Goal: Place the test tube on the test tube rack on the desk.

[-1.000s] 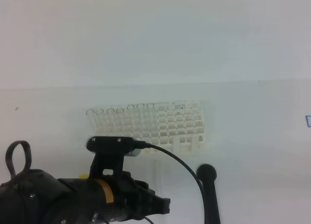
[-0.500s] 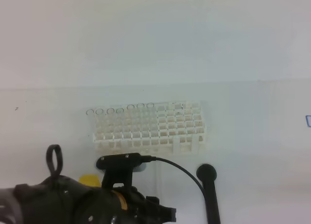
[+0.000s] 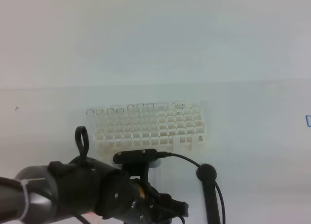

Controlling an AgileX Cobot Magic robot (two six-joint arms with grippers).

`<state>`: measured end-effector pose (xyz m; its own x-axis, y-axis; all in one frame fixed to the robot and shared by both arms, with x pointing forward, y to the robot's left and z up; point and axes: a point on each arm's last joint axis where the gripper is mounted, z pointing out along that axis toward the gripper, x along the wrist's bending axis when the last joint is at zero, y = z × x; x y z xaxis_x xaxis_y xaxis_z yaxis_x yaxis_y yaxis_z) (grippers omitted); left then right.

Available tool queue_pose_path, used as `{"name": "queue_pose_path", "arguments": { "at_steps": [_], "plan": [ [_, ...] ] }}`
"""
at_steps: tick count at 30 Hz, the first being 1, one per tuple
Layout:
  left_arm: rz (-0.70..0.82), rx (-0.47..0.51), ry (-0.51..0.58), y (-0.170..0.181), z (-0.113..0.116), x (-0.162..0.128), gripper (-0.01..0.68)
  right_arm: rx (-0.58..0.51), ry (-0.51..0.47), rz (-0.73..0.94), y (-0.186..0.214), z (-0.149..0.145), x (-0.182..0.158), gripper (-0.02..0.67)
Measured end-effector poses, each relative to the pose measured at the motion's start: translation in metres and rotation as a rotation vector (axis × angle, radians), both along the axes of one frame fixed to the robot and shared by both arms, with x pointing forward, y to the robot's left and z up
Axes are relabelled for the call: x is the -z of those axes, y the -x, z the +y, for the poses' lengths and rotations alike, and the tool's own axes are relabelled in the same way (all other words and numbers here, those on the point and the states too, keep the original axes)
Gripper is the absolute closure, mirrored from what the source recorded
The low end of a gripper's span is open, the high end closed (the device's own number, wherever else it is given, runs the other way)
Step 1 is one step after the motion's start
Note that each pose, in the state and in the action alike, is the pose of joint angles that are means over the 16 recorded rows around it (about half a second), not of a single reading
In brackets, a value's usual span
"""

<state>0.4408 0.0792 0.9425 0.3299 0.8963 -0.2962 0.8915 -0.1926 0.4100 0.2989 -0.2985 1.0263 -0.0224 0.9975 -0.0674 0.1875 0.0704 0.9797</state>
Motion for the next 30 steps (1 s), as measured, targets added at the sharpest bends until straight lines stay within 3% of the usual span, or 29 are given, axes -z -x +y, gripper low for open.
{"name": "queue_pose_path", "arguments": {
  "at_steps": [30],
  "plan": [
    [0.087, 0.019, -0.097, -0.015, -0.017, 0.018, 0.370, -0.003, 0.018, 0.001, 0.000, 0.000, 0.000, 0.650]
  ]
}}
